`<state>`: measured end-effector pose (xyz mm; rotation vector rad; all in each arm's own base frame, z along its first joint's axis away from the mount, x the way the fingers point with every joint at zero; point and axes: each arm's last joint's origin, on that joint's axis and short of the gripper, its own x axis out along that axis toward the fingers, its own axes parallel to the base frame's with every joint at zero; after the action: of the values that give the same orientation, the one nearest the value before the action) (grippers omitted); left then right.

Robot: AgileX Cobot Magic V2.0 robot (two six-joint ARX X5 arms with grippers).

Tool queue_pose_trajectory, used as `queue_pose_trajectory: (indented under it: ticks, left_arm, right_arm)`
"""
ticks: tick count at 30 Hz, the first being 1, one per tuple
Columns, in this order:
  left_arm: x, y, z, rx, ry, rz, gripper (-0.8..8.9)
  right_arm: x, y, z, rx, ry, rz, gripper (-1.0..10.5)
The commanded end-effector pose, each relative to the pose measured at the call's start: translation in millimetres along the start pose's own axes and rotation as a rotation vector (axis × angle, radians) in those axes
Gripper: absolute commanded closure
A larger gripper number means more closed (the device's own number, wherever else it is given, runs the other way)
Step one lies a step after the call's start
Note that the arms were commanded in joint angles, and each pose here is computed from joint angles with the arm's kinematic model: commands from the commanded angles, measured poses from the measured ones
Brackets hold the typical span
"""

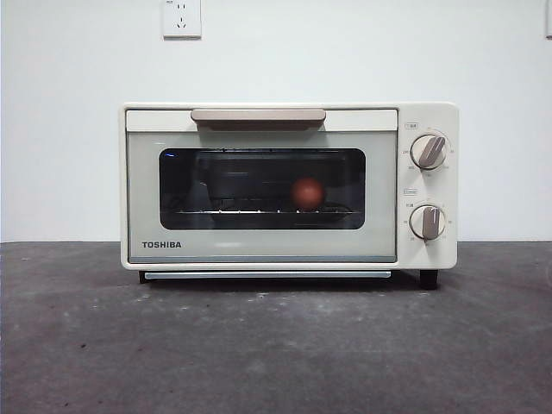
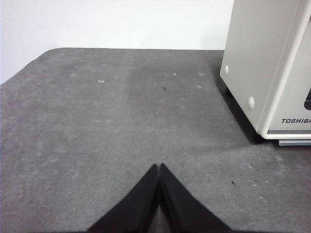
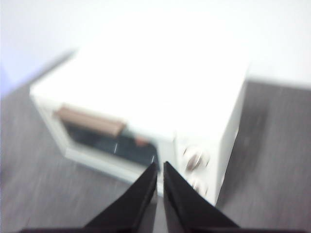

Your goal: Eggoven

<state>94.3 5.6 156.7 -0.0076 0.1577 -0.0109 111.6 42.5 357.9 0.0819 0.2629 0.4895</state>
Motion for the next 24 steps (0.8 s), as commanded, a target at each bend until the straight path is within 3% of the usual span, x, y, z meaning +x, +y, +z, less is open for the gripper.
queue_pose_trajectory:
  ticks: [1, 6, 9, 17, 24]
  left_arm:
    - [1.0, 0.3, -8.1, -0.015, 0.054, -0.001, 8.06]
    - [1.0, 0.3, -8.1, -0.015, 0.054, -0.001, 8.06]
    - [1.0, 0.3, -8.1, -0.015, 0.054, -0.001, 8.06]
    - [1.0, 0.3, -8.1, -0.015, 0.054, -0.001, 8.06]
    - [1.0, 0.3, -8.1, -0.015, 0.054, -0.001, 8.06]
  right_arm:
    - [-0.8, -14.0, -19.5, -0.023, -0.104, -0.009, 9.4]
    - [-7.8, -34.4, -66.6, -0.050, -0.268, -0.213, 9.4]
    - [-6.4, -41.3, -94.6, -0.062, -0.333, -0.286, 9.4]
    - [6.2, -52.6, -164.7, -0.016, -0.349, -0.346, 9.4]
    - [12.2, -57.0, -188.7, 0.033, -0.274, -0.357, 9.4]
